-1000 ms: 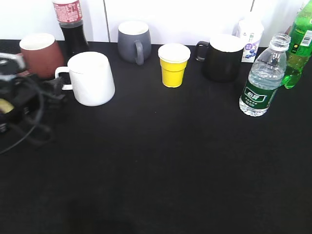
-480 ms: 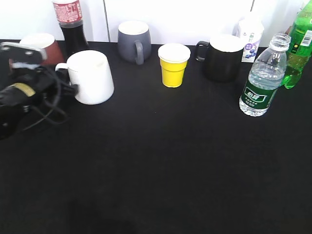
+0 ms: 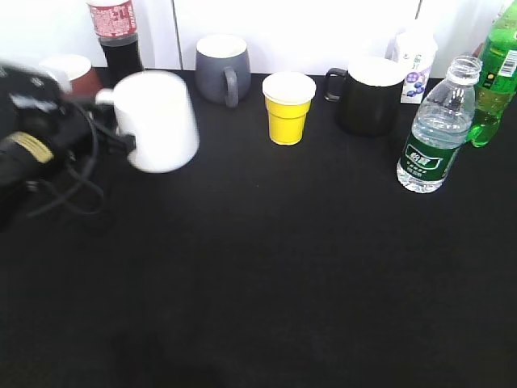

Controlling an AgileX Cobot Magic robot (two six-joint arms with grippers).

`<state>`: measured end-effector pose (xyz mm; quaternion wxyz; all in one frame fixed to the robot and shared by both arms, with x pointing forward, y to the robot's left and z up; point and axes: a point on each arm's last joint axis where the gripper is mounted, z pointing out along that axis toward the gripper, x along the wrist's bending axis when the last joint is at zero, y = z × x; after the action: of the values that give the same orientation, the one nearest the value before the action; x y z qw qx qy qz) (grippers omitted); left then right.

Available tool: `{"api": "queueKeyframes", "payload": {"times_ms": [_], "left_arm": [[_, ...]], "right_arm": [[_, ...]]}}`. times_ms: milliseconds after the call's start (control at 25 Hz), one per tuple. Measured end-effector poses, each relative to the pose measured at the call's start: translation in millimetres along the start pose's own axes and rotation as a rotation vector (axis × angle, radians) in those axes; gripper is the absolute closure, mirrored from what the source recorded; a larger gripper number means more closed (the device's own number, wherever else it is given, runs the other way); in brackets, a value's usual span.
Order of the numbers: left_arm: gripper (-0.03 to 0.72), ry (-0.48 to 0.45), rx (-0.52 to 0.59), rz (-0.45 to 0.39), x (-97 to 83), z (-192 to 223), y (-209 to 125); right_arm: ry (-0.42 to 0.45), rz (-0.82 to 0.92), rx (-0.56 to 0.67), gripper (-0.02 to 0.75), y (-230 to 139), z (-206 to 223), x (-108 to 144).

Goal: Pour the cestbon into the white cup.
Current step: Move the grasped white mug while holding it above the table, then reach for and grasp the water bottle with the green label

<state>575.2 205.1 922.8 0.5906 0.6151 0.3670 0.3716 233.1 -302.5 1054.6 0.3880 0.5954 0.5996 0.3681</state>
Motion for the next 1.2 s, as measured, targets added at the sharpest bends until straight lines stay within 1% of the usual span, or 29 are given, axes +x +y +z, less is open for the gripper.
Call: {"api": "queueKeyframes", "payload": {"times_ms": [80,120,200,320,360,440,520,560,600,640,680,720,800,840,920,960,1040,1080,1120,1200], "left_arm": [[0.631,-0.144,-0.032,0.019,-20.8,-12,17],[0.631,-0.204,-0.039,0.014,-31.7,-15,22],[0.632,-0.3,-0.049,0.015,-51.3,-17,28],[0.632,-0.398,-0.046,0.021,-74.4,-18,28],[0.632,-0.408,-0.032,0.017,-77.4,-18,27],[0.632,-0.402,0.0,0.02,-77.0,-17,24],[0.632,-0.4,0.0,0.02,-76.9,-17,24],[0.632,-0.4,0.002,0.018,-76.9,-17,24],[0.632,-0.4,0.002,0.018,-76.9,-17,24],[0.632,-0.4,0.002,0.018,-76.9,-17,24],[0.632,-0.4,0.002,0.018,-76.9,-17,24],[0.633,-0.399,0.002,0.017,-76.9,-17,24],[0.633,-0.399,0.003,0.017,-76.8,-17,24],[0.633,-0.398,0.007,0.017,-76.8,-17,24],[0.633,-0.396,0.015,0.019,-76.6,-17,23],[0.633,-0.396,0.016,0.019,-76.6,-17,23],[0.633,-0.395,0.019,0.02,-76.5,-17,22],[0.633,-0.395,0.021,0.02,-76.5,-17,22],[0.633,-0.395,0.022,0.021,-76.4,-17,22],[0.634,-0.394,0.023,0.021,-76.4,-17,22]], "right_arm": [[0.0,0.0,0.0,0.166,0,0,0],[0.0,0.0,0.0,0.166,0,0,0],[0.0,0.0,0.0,0.166,0,0,0],[0.0,0.0,0.0,0.166,0,0,0],[0.0,0.0,0.0,0.166,0,0,0],[0.0,0.0,0.0,0.166,0,0,0],[0.0,-0.001,0.012,0.166,1,2,0],[0.001,-0.002,0.027,0.166,7,6,0],[0.003,-0.004,-0.04,0.166,25,11,1],[0.006,-0.006,-0.15,0.166,46,19,1],[0.007,-0.012,-0.23,0.166,65,31,2],[0.012,-0.014,-0.281,0.166,80,46,3],[0.03,0.001,-0.295,0.166,99,85,6],[0.039,0.02,-0.315,0.166,102,106,7],[0.043,0.031,-0.331,0.166,93,143,9],[0.042,0.036,-0.29,0.166,80,162,10],[0.044,0.054,-0.285,0.166,64,176,10],[0.049,0.091,-0.274,0.166,55,183,11],[0.055,0.121,-0.246,0.166,47,190,12],[0.086,0.097,-0.147,0.166,28,208,16]]}}
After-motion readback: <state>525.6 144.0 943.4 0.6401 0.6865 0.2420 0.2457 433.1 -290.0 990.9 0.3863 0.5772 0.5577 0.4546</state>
